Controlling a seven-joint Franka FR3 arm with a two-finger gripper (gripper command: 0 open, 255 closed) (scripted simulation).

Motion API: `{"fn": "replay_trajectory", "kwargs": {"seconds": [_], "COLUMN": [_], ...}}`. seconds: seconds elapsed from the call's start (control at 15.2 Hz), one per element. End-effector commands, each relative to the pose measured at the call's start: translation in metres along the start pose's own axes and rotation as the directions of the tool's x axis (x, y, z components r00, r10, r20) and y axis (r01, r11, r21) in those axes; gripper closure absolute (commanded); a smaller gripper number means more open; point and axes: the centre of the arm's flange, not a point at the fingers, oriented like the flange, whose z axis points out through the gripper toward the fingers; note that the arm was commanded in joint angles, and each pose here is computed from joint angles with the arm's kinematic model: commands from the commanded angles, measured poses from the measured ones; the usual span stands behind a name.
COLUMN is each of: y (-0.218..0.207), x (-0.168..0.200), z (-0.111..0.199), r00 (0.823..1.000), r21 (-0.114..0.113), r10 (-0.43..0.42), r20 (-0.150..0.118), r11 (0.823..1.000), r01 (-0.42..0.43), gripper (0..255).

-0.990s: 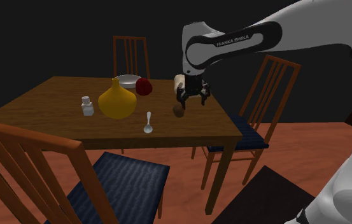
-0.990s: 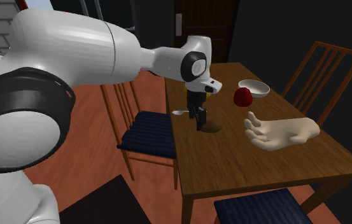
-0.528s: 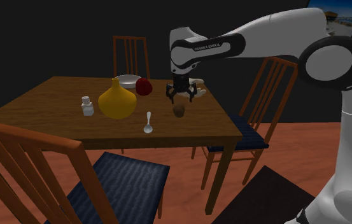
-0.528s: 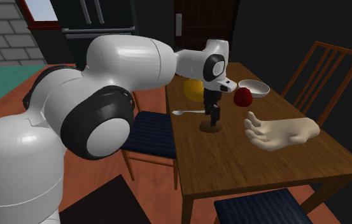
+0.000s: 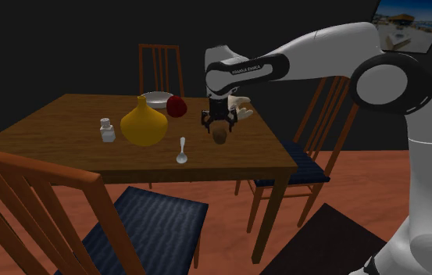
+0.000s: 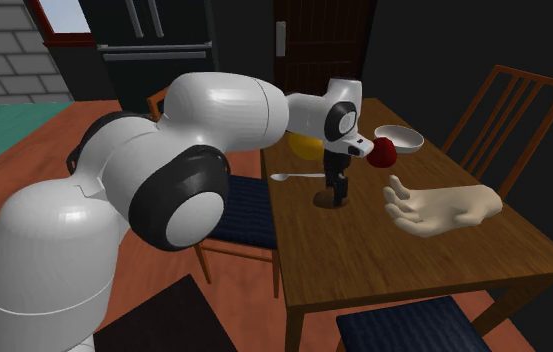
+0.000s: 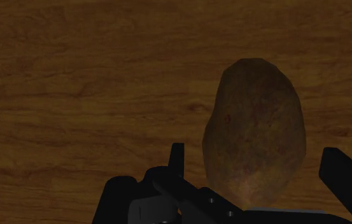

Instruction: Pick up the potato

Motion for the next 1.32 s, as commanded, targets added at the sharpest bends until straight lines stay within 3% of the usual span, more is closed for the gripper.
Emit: {"fn": "replay_trajectory", "kwargs": {"seconds": [0.0,0.07,0.13,0.73,1.25], "y": [-0.002,-0.002,-0.002,-0.002,0.003], "x": [-0.002,-0.002,-0.002,-0.002,-0.001], "z": [0.008,0.008,0.008,0.008,-0.034], "r00": [1.000,1.000,1.000,1.000,1.000], "r21": [0.000,0.000,0.000,0.000,0.000], "r10": [0.000,0.000,0.000,0.000,0.000], "r20": [0.000,0.000,0.000,0.000,0.000], "r11": [1.000,1.000,1.000,1.000,1.000], "r01": [0.000,0.000,0.000,0.000,0.000], "gripper": [0,0,255,255,255]}}
